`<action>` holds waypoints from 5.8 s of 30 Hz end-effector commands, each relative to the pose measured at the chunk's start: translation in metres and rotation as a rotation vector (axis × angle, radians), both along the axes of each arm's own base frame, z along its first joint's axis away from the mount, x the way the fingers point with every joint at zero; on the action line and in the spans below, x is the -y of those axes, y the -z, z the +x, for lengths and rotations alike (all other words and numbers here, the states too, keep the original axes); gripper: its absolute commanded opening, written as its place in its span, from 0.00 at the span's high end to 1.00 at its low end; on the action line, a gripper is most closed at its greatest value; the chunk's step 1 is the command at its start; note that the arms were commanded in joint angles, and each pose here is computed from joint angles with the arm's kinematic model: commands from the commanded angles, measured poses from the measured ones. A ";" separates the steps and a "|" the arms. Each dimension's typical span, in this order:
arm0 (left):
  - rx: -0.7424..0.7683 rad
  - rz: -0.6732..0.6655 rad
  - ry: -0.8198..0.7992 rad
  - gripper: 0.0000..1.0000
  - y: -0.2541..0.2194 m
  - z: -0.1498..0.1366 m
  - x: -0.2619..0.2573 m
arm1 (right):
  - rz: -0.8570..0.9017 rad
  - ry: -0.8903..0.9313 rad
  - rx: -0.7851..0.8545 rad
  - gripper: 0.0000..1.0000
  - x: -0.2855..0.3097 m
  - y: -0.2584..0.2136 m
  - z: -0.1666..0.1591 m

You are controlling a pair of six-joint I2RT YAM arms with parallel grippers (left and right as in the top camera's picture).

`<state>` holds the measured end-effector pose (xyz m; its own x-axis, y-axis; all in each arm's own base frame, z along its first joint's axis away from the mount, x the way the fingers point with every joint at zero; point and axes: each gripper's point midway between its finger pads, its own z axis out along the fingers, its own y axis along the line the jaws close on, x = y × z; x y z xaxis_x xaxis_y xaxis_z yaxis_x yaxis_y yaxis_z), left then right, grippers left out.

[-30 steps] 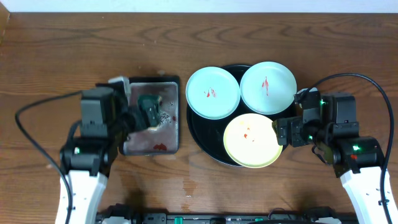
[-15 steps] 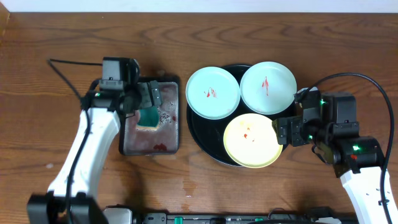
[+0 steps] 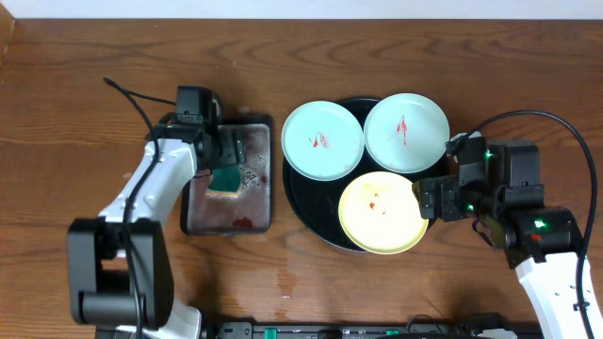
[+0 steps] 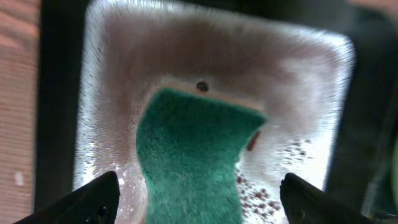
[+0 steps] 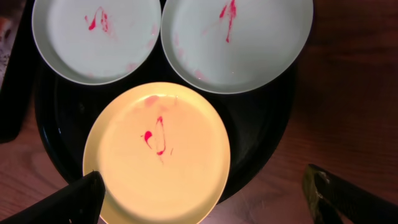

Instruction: Clean dirty plates on tray and stack at the side

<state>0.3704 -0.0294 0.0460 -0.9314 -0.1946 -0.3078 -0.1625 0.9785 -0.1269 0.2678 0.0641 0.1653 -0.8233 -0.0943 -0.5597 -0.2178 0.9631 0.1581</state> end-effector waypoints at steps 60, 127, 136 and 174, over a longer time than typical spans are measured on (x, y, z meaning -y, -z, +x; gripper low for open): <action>-0.181 -0.055 0.024 0.92 0.050 -0.035 0.010 | 0.001 -0.029 0.022 0.07 -0.004 -0.007 0.002; -0.072 -0.059 0.080 0.93 0.010 -0.040 0.097 | -0.002 -0.029 0.000 0.08 -0.004 -0.004 -0.002; 0.074 -0.108 0.034 0.93 -0.041 -0.023 0.067 | -0.003 -0.029 -0.003 0.08 -0.004 -0.004 -0.003; 0.245 -0.693 0.170 0.93 -0.124 -0.023 0.043 | -0.004 -0.029 -0.014 0.06 -0.004 -0.002 -0.005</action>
<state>0.3510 -0.0683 0.1606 -0.8907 -0.2961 -0.3449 0.0482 0.6930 -0.7194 0.2608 0.0633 0.1608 -0.8404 -0.1035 -0.5321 -0.2184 0.9630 0.1577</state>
